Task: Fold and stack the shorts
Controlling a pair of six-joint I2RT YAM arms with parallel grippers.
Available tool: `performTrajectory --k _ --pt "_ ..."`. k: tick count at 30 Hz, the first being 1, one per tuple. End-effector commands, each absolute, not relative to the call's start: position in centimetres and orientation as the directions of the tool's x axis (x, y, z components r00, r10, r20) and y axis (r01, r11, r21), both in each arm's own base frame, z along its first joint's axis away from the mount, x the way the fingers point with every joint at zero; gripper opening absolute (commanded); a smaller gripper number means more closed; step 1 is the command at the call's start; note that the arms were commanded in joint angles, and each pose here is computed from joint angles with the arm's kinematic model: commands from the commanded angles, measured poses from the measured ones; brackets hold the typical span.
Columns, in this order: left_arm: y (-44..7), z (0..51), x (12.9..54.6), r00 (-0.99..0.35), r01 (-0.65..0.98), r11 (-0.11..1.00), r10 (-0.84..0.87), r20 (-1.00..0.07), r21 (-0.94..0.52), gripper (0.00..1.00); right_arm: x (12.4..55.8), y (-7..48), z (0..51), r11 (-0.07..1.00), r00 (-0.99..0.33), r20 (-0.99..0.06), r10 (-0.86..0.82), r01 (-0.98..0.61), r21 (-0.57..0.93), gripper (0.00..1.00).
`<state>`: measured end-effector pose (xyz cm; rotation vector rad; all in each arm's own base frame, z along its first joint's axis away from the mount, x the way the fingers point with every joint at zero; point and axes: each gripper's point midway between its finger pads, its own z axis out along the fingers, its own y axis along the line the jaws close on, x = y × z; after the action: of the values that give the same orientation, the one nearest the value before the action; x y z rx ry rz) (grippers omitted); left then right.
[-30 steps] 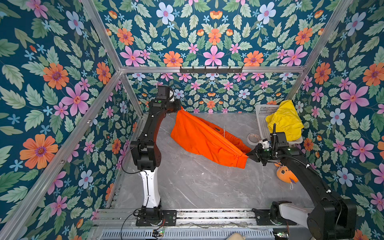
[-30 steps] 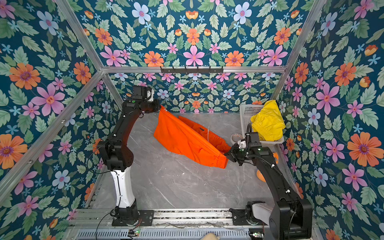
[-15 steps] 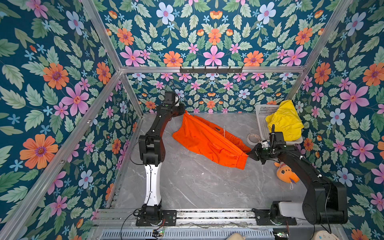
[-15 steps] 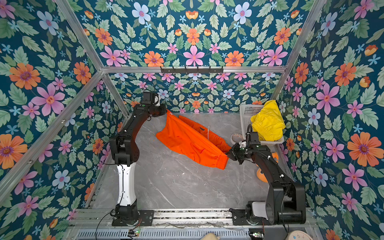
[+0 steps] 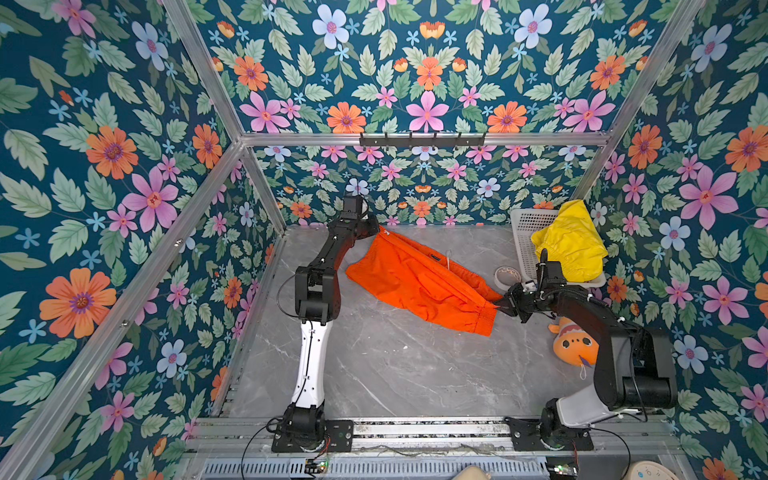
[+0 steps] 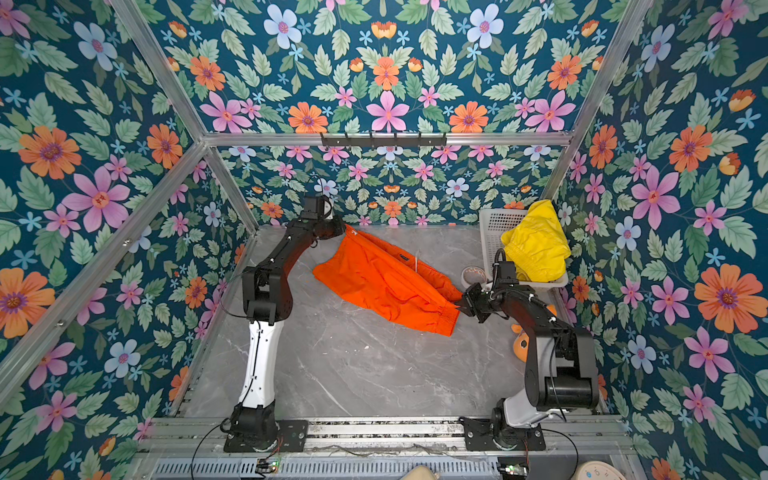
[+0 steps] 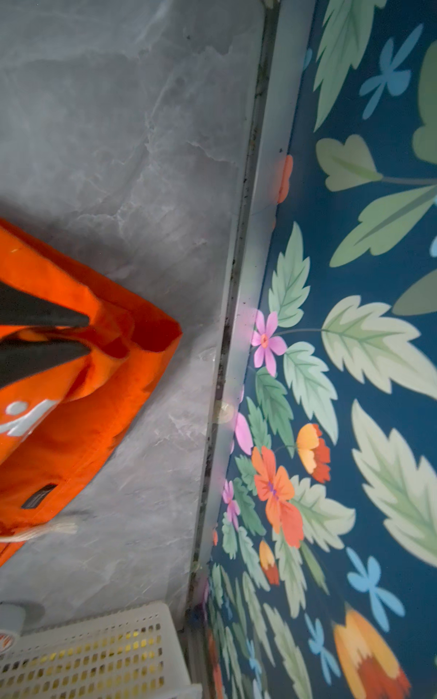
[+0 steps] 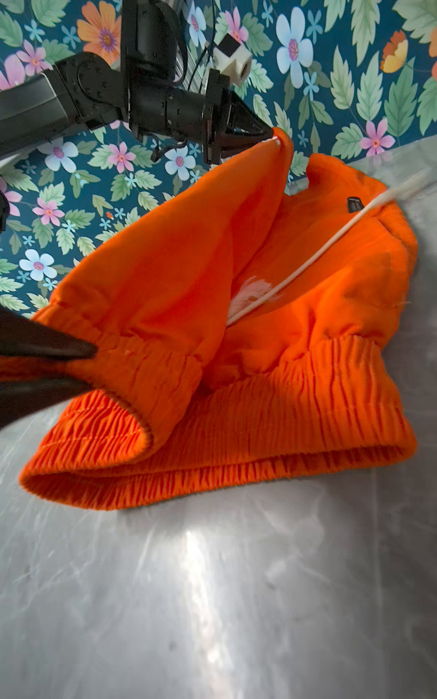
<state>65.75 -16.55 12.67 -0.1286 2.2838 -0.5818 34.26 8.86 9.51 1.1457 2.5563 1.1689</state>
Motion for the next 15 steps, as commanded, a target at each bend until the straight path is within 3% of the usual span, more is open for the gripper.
performTrajectory --k 1,4,7,12,15 --pt "-16.7 13.7 67.1 -0.655 0.096 0.883 -0.291 -0.697 -0.459 0.32 35.9 8.1 10.0 0.420 -0.690 0.151 0.708 0.583 0.695 0.31" --pt "-16.4 15.0 67.0 -0.639 0.095 0.888 -0.292 -0.711 -0.450 0.47 36.6 7.2 11.6 0.451 -0.679 0.078 0.730 0.565 0.691 0.44" --pt "-15.5 18.2 66.2 -0.607 0.096 0.905 -0.276 -0.745 -0.413 0.54 36.6 5.8 14.4 0.502 -0.664 -0.027 0.747 0.537 0.678 0.51" --pt "-14.2 21.8 62.7 -0.598 0.106 0.927 -0.231 -0.768 -0.361 0.57 35.4 3.6 19.0 0.603 -0.634 -0.222 0.741 0.483 0.635 0.57" --pt "-14.2 20.6 59.7 -0.645 0.114 0.923 -0.213 -0.734 -0.368 0.55 34.6 4.8 21.0 0.690 -0.663 -0.336 0.669 0.384 0.614 0.57"
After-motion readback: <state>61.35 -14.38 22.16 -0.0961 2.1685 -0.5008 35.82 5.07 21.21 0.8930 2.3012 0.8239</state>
